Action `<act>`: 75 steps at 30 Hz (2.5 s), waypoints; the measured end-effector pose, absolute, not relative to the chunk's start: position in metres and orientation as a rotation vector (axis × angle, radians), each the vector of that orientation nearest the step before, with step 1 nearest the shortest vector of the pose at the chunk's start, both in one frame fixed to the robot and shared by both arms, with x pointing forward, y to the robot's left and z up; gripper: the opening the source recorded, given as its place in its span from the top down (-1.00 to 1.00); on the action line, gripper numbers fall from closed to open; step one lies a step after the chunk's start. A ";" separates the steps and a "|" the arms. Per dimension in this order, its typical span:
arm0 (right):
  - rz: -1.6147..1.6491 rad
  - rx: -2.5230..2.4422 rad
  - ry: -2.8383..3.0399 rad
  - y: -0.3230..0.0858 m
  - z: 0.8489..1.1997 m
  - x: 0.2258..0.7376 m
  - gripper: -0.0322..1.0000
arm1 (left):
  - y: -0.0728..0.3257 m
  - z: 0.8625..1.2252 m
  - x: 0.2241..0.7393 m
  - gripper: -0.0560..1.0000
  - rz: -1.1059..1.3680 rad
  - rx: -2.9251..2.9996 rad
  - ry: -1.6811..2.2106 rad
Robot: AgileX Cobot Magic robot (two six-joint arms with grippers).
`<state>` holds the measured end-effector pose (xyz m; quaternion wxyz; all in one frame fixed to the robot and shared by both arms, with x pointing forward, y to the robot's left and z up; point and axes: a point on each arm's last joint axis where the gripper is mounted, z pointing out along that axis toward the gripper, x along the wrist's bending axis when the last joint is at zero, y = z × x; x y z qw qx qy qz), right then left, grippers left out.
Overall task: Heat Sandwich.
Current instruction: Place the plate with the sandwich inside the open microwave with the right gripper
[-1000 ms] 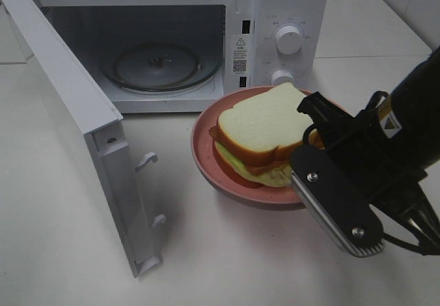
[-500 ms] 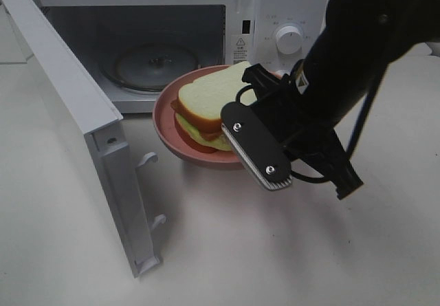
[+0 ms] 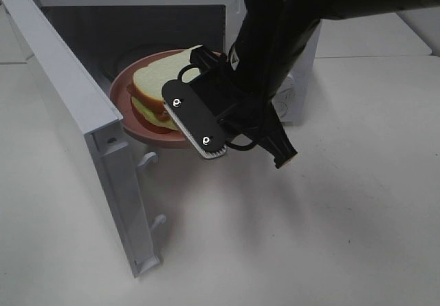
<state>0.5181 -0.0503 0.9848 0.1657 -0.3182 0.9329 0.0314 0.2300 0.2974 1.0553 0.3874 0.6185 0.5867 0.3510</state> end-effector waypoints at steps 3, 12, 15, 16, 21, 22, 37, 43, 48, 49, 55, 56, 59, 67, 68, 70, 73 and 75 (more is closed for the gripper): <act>0.086 -0.916 2.668 -0.039 0.982 0.530 0.84 | 0.297 1.055 0.230 -0.37 0.893 1.574 1.493; 0.101 -0.920 2.659 -0.010 0.973 0.559 0.84 | 0.297 1.055 0.230 -0.37 0.893 1.574 1.493; 0.109 -0.915 2.647 -0.001 0.969 0.569 0.84 | 0.297 1.055 0.230 -0.37 0.893 1.574 1.493; 0.111 -0.913 2.643 0.002 0.968 0.572 0.84 | 0.297 1.055 0.230 -0.37 0.893 1.574 1.493; 0.119 -0.907 2.630 0.012 0.964 0.583 0.84 | 0.297 1.055 0.230 -0.37 0.893 1.574 1.493; 0.122 -0.903 2.623 0.017 0.964 0.589 0.84 | 0.297 1.055 0.230 -0.37 0.893 1.574 1.493; 0.143 -0.799 2.583 0.022 0.948 0.639 0.84 | 0.297 1.055 0.230 -0.37 0.893 1.574 1.493; 0.147 -0.752 2.564 0.011 0.951 0.652 0.84 | 0.297 1.055 0.230 -0.37 0.893 1.574 1.493; 0.139 -0.723 2.554 0.002 0.952 0.660 0.84 | 0.297 1.055 0.230 -0.37 0.893 1.574 1.493; 0.139 -0.723 2.554 0.002 0.952 0.660 0.84 | 0.297 1.055 0.230 -0.37 0.893 1.574 1.493; 0.161 -0.713 2.527 0.004 0.953 0.662 0.84 | 0.297 1.055 0.230 -0.37 0.893 1.574 1.493; 0.165 -0.712 2.522 0.005 0.952 0.663 0.84 | 0.297 1.055 0.230 -0.37 0.893 1.574 1.493; 0.173 -0.701 2.517 0.006 0.948 0.664 0.84 | 0.297 1.055 0.230 -0.37 0.893 1.574 1.493; 0.221 -0.589 2.525 0.009 0.939 0.668 0.76 | 0.297 1.055 0.230 -0.37 0.893 1.574 1.493; 0.248 -0.538 2.514 0.010 0.940 0.669 0.68 | 0.297 1.055 0.230 -0.37 0.893 1.574 1.493; 0.256 -0.521 2.512 0.011 0.941 0.670 0.62 | 0.297 1.055 0.230 -0.37 0.893 1.574 1.493; 0.271 -0.492 2.504 0.011 0.943 0.670 0.38 | 0.297 1.055 0.230 -0.37 0.893 1.574 1.493; 0.272 -0.490 2.505 0.011 0.943 0.670 0.33 | 0.297 1.055 0.230 -0.37 0.893 1.574 1.493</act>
